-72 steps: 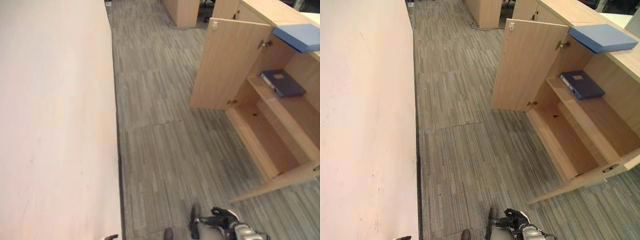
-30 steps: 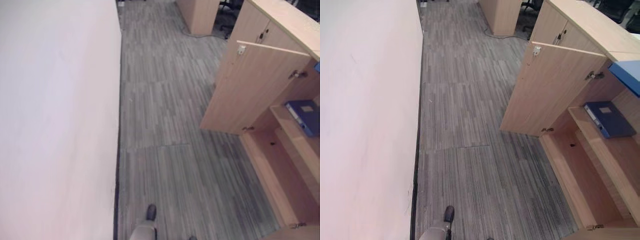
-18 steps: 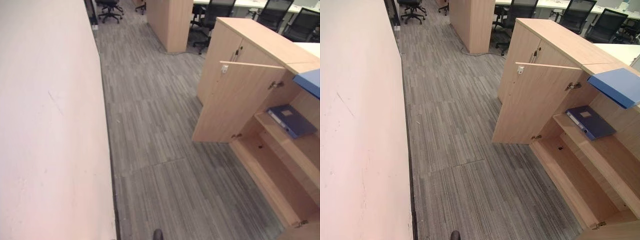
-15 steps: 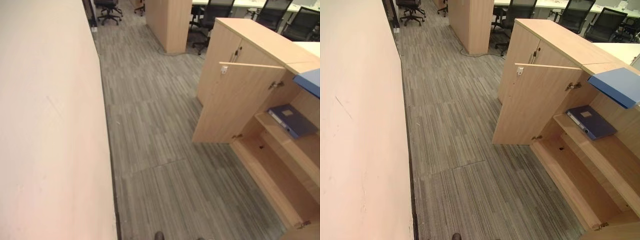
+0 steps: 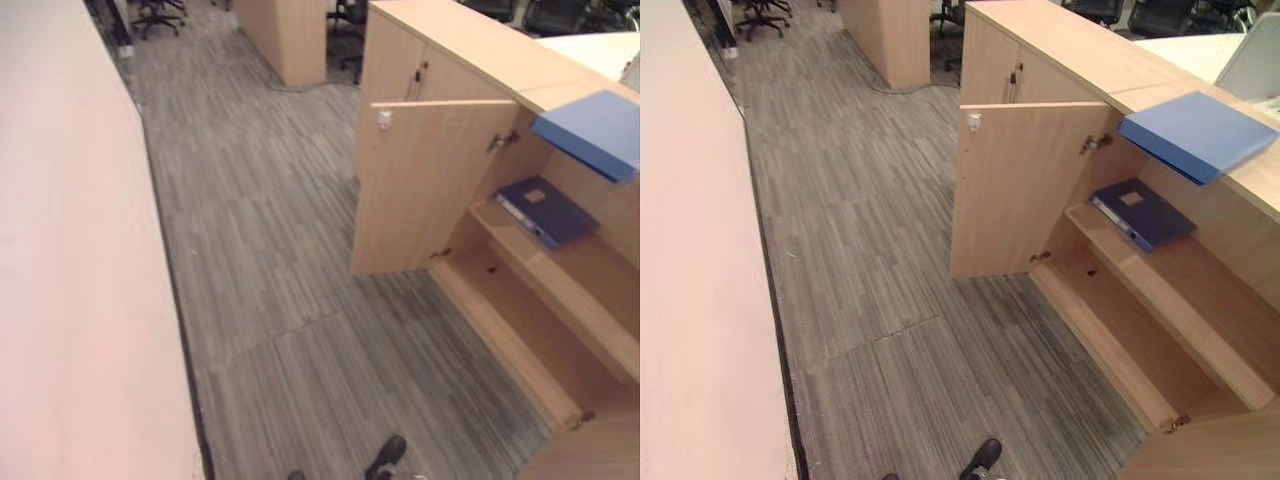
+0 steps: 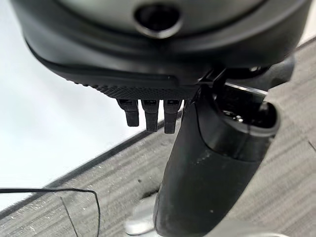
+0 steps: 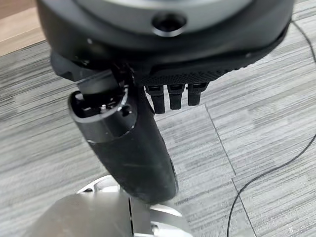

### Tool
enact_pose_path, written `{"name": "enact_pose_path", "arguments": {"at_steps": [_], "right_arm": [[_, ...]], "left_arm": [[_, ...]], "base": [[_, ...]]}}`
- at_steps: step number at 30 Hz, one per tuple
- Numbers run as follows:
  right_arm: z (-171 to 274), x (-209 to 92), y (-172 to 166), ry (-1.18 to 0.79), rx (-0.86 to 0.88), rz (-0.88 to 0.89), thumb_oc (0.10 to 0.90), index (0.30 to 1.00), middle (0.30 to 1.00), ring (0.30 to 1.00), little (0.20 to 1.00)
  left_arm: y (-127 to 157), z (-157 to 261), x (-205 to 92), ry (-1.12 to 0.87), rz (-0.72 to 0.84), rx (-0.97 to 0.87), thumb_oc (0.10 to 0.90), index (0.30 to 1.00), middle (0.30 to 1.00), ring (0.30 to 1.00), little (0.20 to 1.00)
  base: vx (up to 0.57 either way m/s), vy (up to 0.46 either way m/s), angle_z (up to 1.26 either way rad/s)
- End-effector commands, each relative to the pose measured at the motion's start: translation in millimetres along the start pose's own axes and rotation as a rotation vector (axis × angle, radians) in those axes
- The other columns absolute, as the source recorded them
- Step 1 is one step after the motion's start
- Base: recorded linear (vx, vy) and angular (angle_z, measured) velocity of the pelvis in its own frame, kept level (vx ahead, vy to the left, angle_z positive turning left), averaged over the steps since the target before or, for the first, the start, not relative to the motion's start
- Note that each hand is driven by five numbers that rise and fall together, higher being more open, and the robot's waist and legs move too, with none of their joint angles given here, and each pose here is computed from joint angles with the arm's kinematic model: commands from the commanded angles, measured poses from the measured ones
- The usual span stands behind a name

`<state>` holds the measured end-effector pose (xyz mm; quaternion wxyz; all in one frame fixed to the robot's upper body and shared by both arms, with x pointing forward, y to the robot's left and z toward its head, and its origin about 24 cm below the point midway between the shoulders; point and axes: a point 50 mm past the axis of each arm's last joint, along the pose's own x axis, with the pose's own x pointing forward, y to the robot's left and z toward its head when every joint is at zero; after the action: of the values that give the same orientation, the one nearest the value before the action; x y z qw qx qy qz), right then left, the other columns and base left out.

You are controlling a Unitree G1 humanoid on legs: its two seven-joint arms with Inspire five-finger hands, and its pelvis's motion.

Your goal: Put the empty folder in the office cabinet

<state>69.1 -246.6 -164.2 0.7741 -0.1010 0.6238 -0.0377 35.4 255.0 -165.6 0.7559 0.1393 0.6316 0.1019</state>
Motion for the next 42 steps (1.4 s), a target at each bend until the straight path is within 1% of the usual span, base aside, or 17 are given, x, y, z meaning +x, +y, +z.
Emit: {"name": "enact_pose_path", "arguments": {"at_steps": [1,7,11,14,17,21,25,28,32,33,34,36,37,38,39,41,42], "right_arm": [[14.6,0.9,2.4,-0.043,-0.010,0.006,0.800,0.900,0.900,0.900,0.900],[25.9,0.1,-7.6,-0.091,0.016,-0.030,0.800,0.900,0.900,0.900,0.900],[34.7,-0.4,-13.9,-0.110,-0.021,-0.054,0.800,0.900,0.900,0.900,0.900],[38.1,-1.0,-19.4,-0.117,-0.036,-0.074,0.800,0.900,0.900,0.900,0.900],[37.4,-1.2,-22.1,-0.113,-0.034,-0.084,0.800,0.900,0.900,0.900,0.900],[35.1,-1.3,-23.3,-0.109,-0.041,-0.087,0.800,0.900,0.900,0.900,0.900],[35.3,-1.2,-19.4,-0.119,-0.103,-0.071,0.800,0.900,0.900,0.900,0.900],[41.0,-1.4,-19.0,-0.137,-0.149,-0.069,0.800,0.900,0.900,0.900,0.900],[46.4,-1.9,-19.7,-0.153,-0.190,-0.066,0.800,0.900,0.900,0.900,0.900],[45.3,-2.1,-20.5,-0.152,-0.206,-0.062,0.800,0.900,0.900,0.900,0.900],[44.7,-2.1,-20.3,-0.151,-0.202,-0.060,0.800,0.900,0.900,0.900,0.900],[43.9,-2.1,-19.4,-0.151,-0.185,-0.062,0.800,0.900,0.900,0.900,0.900],[44.9,-2.1,-18.3,-0.159,-0.167,-0.062,0.800,0.900,0.900,0.900,0.900],[44.8,-2.1,-18.1,-0.159,-0.167,-0.061,0.800,0.900,0.900,0.900,0.900],[48.2,-1.9,-14.2,-0.168,-0.145,-0.056,0.800,0.900,0.900,0.900,0.900],[53.9,-1.7,-9.3,-0.182,-0.122,-0.050,0.800,0.900,0.900,0.900,0.900],[53.9,-1.7,-9.3,-0.182,-0.122,-0.050,0.800,0.900,0.900,0.900,0.900]], "left_arm": [[15.9,14.0,2.0,-0.034,0.058,0.036,0.800,0.900,0.900,0.900,0.900],[18.7,58.5,1.8,-0.184,0.083,0.040,0.800,0.900,0.900,0.900,0.900],[17.9,73.5,0.0,-0.247,0.086,0.033,0.800,0.900,0.900,0.900,0.900],[17.6,83.2,-1.6,-0.289,0.084,0.027,0.800,0.900,0.900,0.900,0.900],[15.7,75.0,-0.7,-0.263,0.081,0.019,0.800,0.900,0.900,0.900,0.900],[16.5,50.8,1.4,-0.179,0.081,0.014,0.800,0.900,0.900,0.900,0.900],[16.1,27.3,2.1,-0.095,0.064,-0.032,0.800,0.900,0.900,0.900,0.900],[9.7,22.7,1.9,-0.077,0.039,-0.028,0.800,0.900,0.900,0.900,0.900],[4.5,19.9,1.6,-0.070,0.020,-0.006,0.800,0.900,0.900,0.900,0.900],[-1.9,14.0,0.8,-0.059,-0.001,0.013,0.800,0.900,0.900,0.900,0.900],[-2.1,21.1,1.0,-0.086,0.000,0.044,0.800,0.900,0.900,0.900,0.900],[-0.5,29.1,1.2,-0.115,0.005,0.045,0.800,0.900,0.900,0.900,0.900],[2.7,39.1,1.1,-0.153,0.015,0.041,0.800,0.900,0.900,0.900,0.900],[2.9,39.1,1.1,-0.153,0.015,0.041,0.800,0.900,0.900,0.900,0.900],[8.2,56.6,0.3,-0.215,0.035,0.016,0.800,0.900,0.900,0.900,0.900],[11.1,72.0,-0.7,-0.258,0.050,-0.001,0.800,0.900,0.900,0.900,0.900],[11.1,72.0,-0.7,-0.258,0.050,-0.001,0.800,0.900,0.900,0.900,0.900]], "base": [[0.50,-0.186,-0.03],[0.27,-0.160,0.16],[0.20,-0.261,-0.07],[0.10,-0.225,-1.10],[0.11,-0.084,-0.57],[0.16,0.053,-0.48],[0.26,0.120,-0.77],[0.25,0.190,-0.57],[0.22,0.242,-1.21],[0.45,0.586,-0.83],[0.38,0.500,-0.79],[0.20,0.288,-1.11],[0.15,0.218,-1.01],[0.12,0.280,-0.75],[0.09,0.261,-0.34],[0.09,0.324,-0.13],[0.04,0.155,-0.10]]}}
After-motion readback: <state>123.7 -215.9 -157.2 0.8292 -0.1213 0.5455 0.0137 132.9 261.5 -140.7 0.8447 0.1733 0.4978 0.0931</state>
